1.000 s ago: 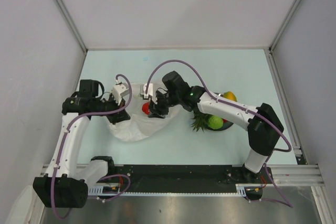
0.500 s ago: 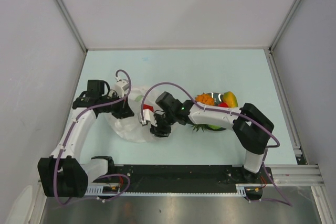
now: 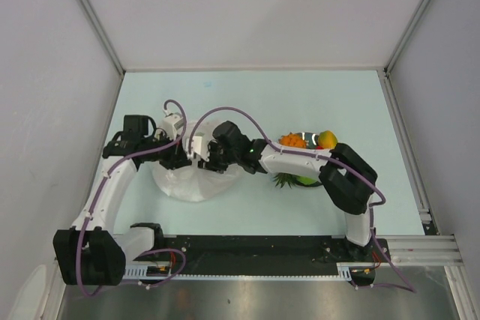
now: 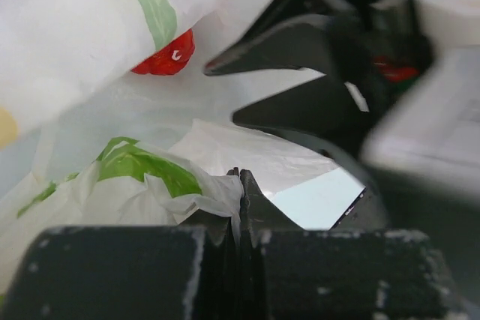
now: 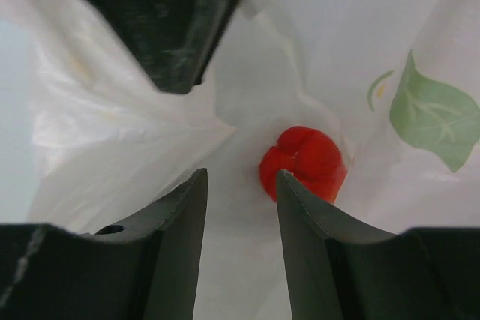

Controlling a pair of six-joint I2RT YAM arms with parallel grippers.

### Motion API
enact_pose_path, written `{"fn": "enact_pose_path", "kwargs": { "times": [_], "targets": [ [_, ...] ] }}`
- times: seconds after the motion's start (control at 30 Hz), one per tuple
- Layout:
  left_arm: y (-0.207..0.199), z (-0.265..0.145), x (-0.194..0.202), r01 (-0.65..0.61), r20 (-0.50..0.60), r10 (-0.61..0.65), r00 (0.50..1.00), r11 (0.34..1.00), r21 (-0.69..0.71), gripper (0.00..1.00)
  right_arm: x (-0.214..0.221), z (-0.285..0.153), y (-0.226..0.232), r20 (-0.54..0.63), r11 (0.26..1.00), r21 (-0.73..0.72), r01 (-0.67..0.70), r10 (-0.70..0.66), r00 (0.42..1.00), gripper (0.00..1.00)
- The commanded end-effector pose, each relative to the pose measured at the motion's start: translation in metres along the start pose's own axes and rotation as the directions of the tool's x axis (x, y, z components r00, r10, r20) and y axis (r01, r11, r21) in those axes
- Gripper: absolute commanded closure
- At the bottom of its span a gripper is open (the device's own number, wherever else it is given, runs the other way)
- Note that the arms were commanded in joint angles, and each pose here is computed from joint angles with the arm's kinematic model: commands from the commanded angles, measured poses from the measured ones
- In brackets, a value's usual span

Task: Take the fake fruits out of the plastic bag
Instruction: Adjust the plastic bag at the center of the board.

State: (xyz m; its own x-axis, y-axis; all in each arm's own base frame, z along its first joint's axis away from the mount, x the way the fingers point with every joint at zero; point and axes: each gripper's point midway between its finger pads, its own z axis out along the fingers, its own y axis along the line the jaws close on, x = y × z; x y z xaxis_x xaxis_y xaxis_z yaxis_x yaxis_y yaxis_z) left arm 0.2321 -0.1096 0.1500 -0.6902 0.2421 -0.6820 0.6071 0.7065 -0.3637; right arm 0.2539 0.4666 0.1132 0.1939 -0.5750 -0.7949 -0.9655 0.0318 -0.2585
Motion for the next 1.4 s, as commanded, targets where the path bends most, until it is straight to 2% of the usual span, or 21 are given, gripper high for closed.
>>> {"fn": "enact_pose_path", "kwargs": {
  "times": [0.0, 0.27, 0.5, 0.63, 0.67, 0.77, 0.8, 0.87, 0.93, 1.07, 1.2, 1.33, 1.37],
  "targets": [
    [-0.007, -0.004, -0.011, -0.026, 0.049, 0.026, 0.998, 1.000, 0.011, 1.00, -0.007, 0.017, -0.041, 0.015, 0.985, 0.170, -0.012, 0.009, 1.000, 0.52],
    [-0.013, -0.008, -0.012, -0.048, 0.065, 0.046, 0.997, 0.998, 0.027, 1.00, 0.014, 0.028, -0.083, -0.017, 0.960, 0.275, -0.044, 0.051, 0.999, 0.47],
    [-0.019, -0.010, -0.014, -0.063, 0.073, 0.059, 0.996, 0.997, 0.046, 1.00, 0.045, 0.037, -0.089, -0.087, 0.953, 0.301, -0.029, 0.058, 0.995, 0.38],
    [-0.020, -0.012, -0.016, -0.070, 0.079, 0.066, 0.995, 0.996, 0.050, 1.00, 0.061, 0.047, -0.094, -0.095, 0.953, 0.302, -0.031, 0.062, 0.994, 0.37],
    [-0.020, -0.012, -0.016, -0.072, 0.079, 0.068, 0.995, 0.996, 0.050, 1.00, 0.068, 0.054, -0.096, -0.101, 0.952, 0.303, -0.030, 0.063, 0.993, 0.39],
    [-0.019, -0.013, -0.018, -0.069, 0.083, 0.066, 0.994, 0.997, 0.038, 1.00, 0.067, 0.059, -0.110, -0.096, 0.950, 0.313, -0.010, 0.042, 0.994, 0.65],
    [-0.018, -0.012, -0.018, -0.062, 0.077, 0.059, 0.995, 0.997, 0.036, 1.00, 0.066, 0.058, -0.114, -0.095, 0.948, 0.319, 0.001, 0.031, 0.995, 0.77],
    [-0.018, -0.013, -0.019, -0.054, 0.073, 0.052, 0.996, 0.998, 0.037, 1.00, 0.060, 0.052, -0.122, -0.091, 0.942, 0.334, 0.017, 0.014, 0.996, 0.91],
    [-0.017, -0.012, -0.019, -0.051, 0.070, 0.048, 0.996, 0.998, 0.035, 1.00, 0.044, 0.034, -0.127, -0.068, 0.943, 0.333, 0.009, 0.014, 0.998, 0.98],
    [-0.015, -0.009, -0.021, -0.040, 0.073, 0.038, 0.997, 0.999, 0.036, 1.00, -0.007, -0.014, -0.125, 0.055, 0.956, 0.284, -0.080, 0.067, 0.996, 1.00],
    [-0.014, -0.007, -0.022, -0.036, 0.072, 0.033, 0.997, 0.998, 0.047, 1.00, -0.061, -0.071, -0.102, 0.166, 0.977, 0.158, -0.145, 0.119, 0.979, 1.00],
    [-0.015, -0.007, -0.026, -0.040, 0.070, 0.036, 0.997, 0.997, 0.061, 1.00, -0.073, -0.090, -0.081, 0.172, 0.984, 0.100, -0.150, 0.132, 0.976, 1.00],
    [-0.015, -0.007, -0.026, -0.041, 0.069, 0.037, 0.997, 0.997, 0.064, 1.00, -0.063, -0.088, -0.073, 0.149, 0.984, 0.083, -0.160, 0.146, 0.978, 1.00]
  ]
}}
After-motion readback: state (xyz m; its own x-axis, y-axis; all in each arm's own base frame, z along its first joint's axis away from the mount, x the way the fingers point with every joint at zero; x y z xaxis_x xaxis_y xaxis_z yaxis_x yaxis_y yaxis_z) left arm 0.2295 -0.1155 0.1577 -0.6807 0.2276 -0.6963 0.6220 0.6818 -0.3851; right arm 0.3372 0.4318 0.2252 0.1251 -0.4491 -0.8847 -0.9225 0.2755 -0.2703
